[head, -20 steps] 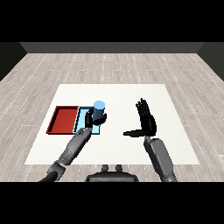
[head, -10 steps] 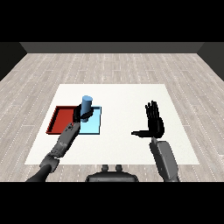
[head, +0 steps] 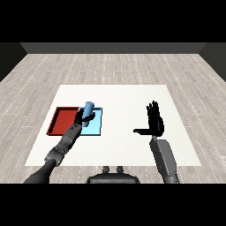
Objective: Pick the blue can and put it in the blue box
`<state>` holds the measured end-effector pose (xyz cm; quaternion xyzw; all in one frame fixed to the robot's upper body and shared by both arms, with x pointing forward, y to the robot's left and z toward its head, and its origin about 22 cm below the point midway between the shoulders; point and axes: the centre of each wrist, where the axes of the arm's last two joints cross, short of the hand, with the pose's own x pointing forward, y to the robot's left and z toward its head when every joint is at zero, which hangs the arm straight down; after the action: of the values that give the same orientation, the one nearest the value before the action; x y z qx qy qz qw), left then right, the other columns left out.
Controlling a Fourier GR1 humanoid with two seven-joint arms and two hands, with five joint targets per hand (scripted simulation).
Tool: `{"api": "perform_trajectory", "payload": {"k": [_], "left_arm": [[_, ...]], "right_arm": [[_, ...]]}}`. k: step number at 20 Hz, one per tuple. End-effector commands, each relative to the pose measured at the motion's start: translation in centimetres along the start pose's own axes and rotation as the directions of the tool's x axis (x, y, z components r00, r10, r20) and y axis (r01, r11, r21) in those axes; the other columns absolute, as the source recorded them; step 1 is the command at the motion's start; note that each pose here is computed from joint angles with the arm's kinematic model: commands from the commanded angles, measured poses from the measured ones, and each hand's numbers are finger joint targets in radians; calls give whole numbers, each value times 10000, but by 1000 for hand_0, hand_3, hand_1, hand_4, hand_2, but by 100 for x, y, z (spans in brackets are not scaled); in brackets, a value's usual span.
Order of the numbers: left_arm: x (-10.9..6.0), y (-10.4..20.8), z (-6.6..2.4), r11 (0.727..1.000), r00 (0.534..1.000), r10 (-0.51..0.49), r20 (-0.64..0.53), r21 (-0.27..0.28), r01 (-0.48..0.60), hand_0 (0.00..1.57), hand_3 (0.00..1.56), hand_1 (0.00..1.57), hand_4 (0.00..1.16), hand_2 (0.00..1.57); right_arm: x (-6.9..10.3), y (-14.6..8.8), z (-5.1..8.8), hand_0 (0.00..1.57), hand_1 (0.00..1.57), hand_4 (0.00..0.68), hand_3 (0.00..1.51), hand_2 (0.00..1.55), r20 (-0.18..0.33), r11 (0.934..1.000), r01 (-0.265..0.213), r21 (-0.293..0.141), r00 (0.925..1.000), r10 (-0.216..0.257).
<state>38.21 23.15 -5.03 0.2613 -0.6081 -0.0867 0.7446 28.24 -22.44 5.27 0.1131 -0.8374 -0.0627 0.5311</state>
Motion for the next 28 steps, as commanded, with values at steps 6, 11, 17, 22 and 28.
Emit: {"api": "perform_trajectory", "payload": {"k": [6,11,17,22,28], "left_arm": [[-261,-311,234,9908,9635,1347,-2315,445,-1278,804,1140,804,753,890],[-141,-190,101,9965,9624,-835,-2587,-205,809,0,0,0,0,0],[-245,-16,75,9911,9784,-286,-2045,1212,543,0,0,0,0,0],[86,-8,-45,9594,9881,1315,794,2406,-1470,0,0,0,0,0],[715,-180,-34,9111,7508,3968,5280,-1274,-3919,0,0,0,0,0]], "right_arm": [[48,-193,-93,0,0,0,0,0,-114,9997,102,-241,9999,-105],[238,-243,-142,0,0,0,0,0,183,9997,134,-186,9997,-131],[115,-287,77,0,0,0,0,0,215,10000,-11,45,9998,10],[132,-59,-117,0,0,0,0,0,228,9997,-79,222,9997,74],[62,-18,11,0,0,0,0,0,-225,9975,-440,551,9987,453]]}}
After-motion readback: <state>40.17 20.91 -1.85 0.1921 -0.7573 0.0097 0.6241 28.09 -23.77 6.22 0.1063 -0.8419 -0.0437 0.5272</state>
